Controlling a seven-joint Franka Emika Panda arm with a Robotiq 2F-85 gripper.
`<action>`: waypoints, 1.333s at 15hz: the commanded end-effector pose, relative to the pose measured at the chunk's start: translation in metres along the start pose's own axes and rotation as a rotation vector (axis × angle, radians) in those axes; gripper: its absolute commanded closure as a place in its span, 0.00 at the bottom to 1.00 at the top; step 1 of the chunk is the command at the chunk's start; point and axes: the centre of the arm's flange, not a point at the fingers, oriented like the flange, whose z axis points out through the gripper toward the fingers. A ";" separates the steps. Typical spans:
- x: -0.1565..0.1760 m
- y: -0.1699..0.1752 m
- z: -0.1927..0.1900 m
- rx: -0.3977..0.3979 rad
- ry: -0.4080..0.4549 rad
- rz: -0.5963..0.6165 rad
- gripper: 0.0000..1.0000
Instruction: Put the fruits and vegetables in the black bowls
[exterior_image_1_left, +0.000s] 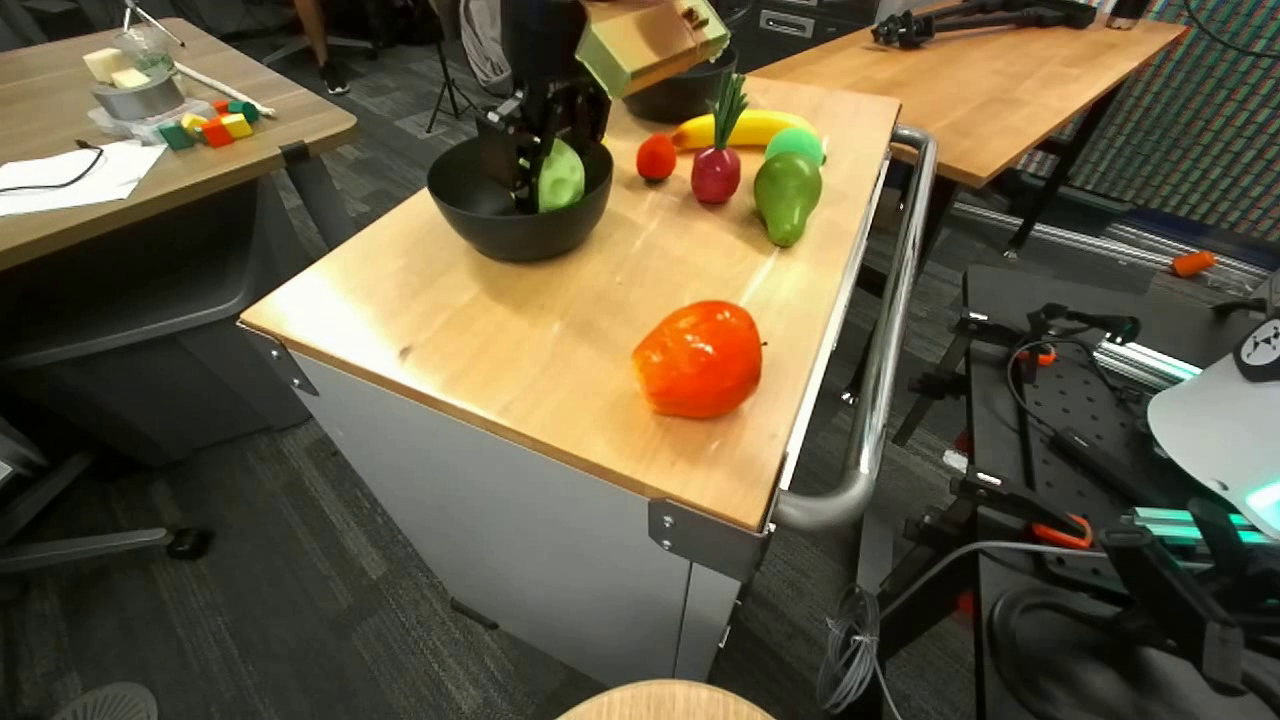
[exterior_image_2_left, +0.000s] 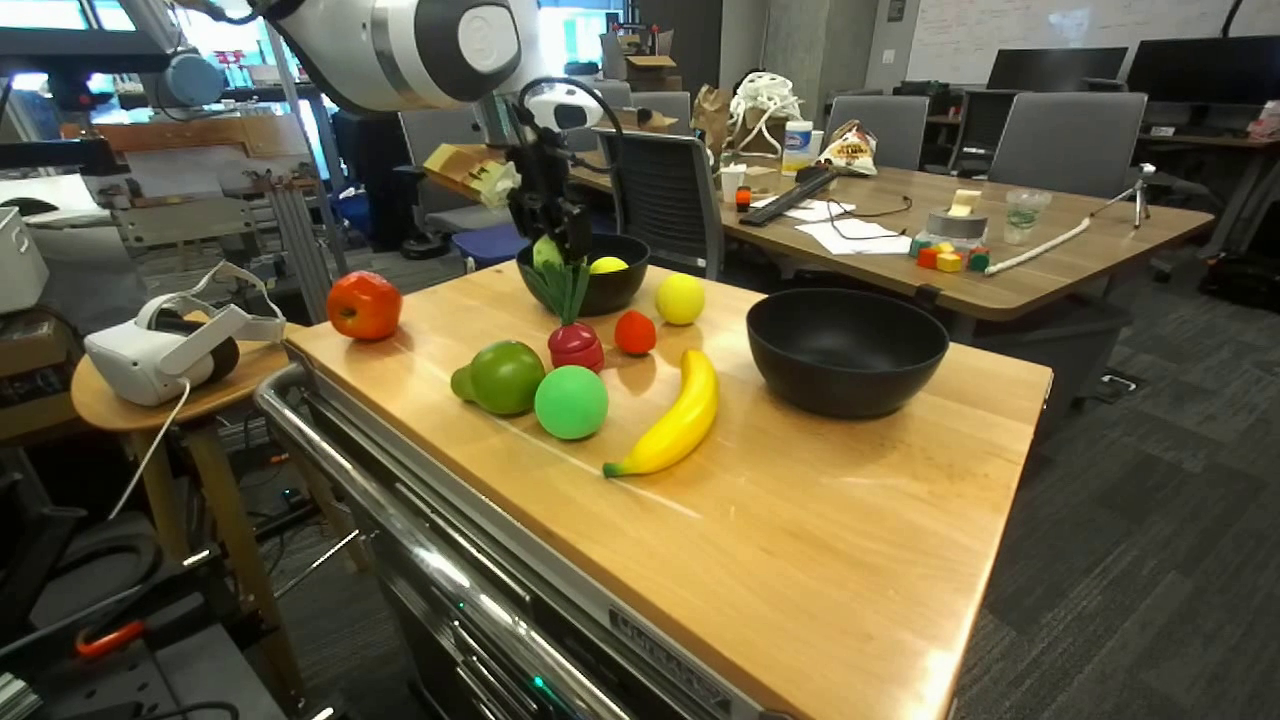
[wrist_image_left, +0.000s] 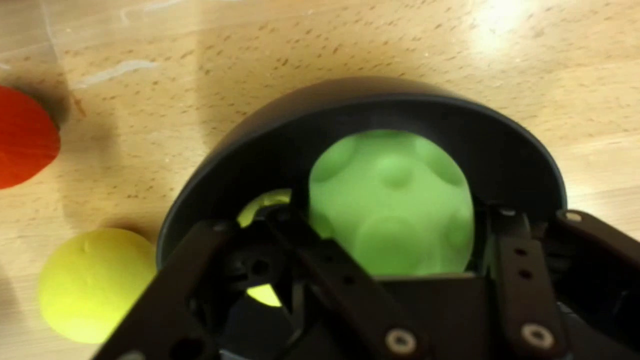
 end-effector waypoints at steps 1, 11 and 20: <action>0.001 -0.004 -0.011 0.026 0.004 -0.045 0.10; 0.034 0.072 -0.094 -0.161 0.203 -0.055 0.01; 0.091 0.126 -0.073 -0.101 0.119 0.281 0.00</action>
